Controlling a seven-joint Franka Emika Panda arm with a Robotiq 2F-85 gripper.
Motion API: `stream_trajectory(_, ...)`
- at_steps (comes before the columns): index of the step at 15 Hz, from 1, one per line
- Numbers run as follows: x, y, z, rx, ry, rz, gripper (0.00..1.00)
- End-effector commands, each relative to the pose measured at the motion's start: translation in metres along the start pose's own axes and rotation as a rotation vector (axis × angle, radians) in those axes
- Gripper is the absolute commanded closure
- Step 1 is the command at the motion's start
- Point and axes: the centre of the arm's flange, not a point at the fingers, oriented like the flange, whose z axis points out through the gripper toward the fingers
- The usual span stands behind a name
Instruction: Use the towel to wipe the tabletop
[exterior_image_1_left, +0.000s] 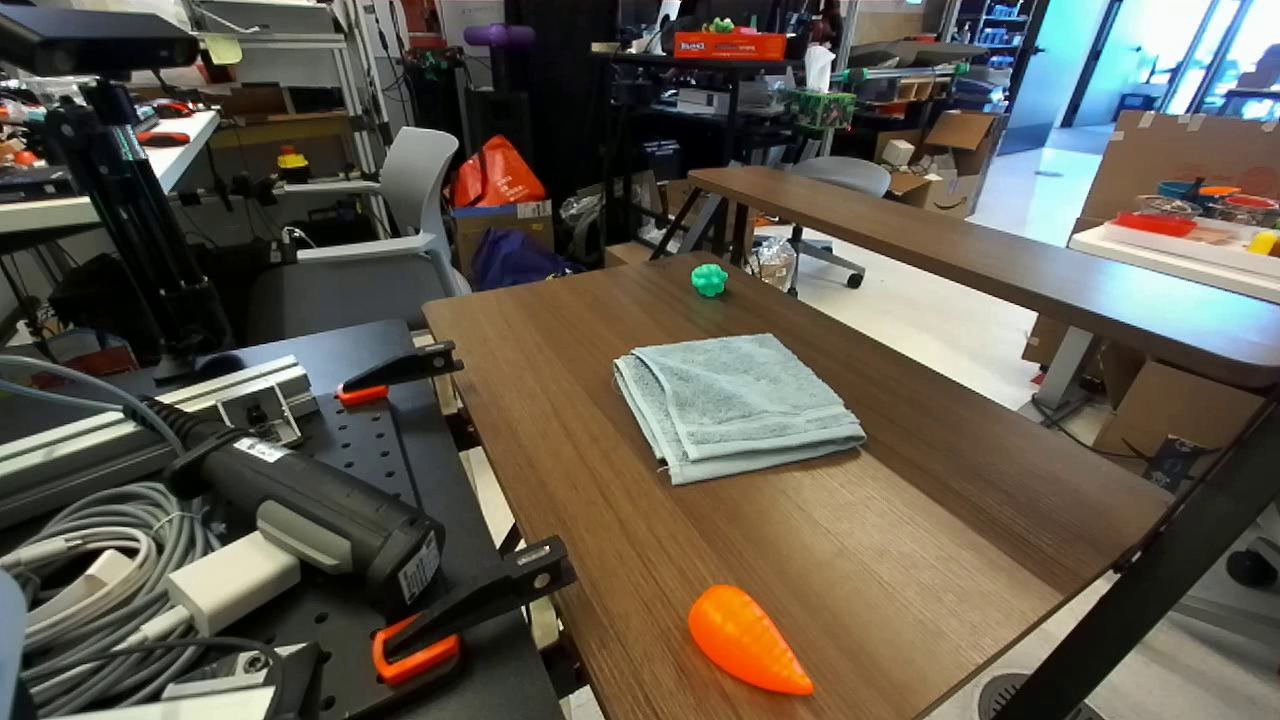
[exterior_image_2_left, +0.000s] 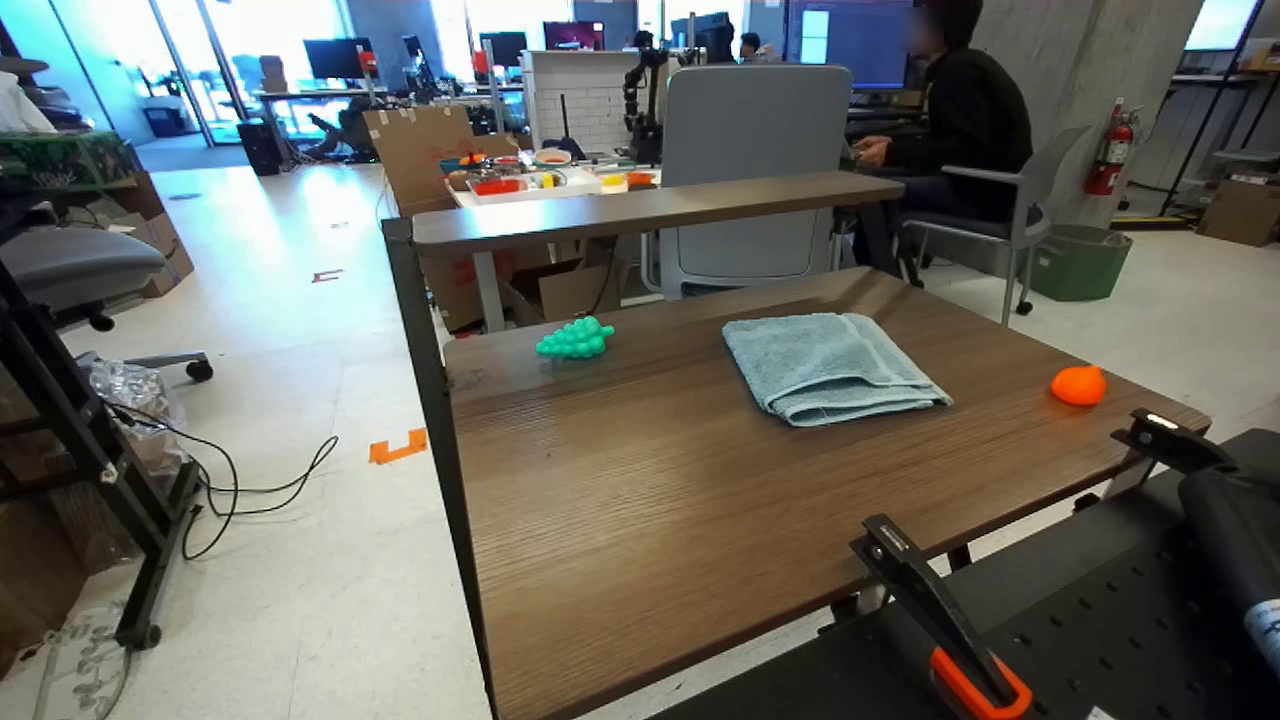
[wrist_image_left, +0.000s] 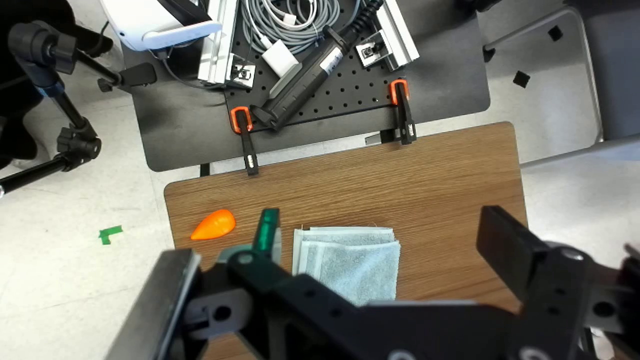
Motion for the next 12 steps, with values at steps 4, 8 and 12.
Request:
stream_trajectory(4, 0.0, 0.0, 0.0, 0.0, 0.0, 0.0, 0.0)
stream_trajectory(8, -0.004, -0.002, -0.001, 0.027, 0.045, -0.003, 0.0)
stream_trajectory(12, 0.039, -0.027, 0.005, 0.108, 0.074, 0.024, 0.0)
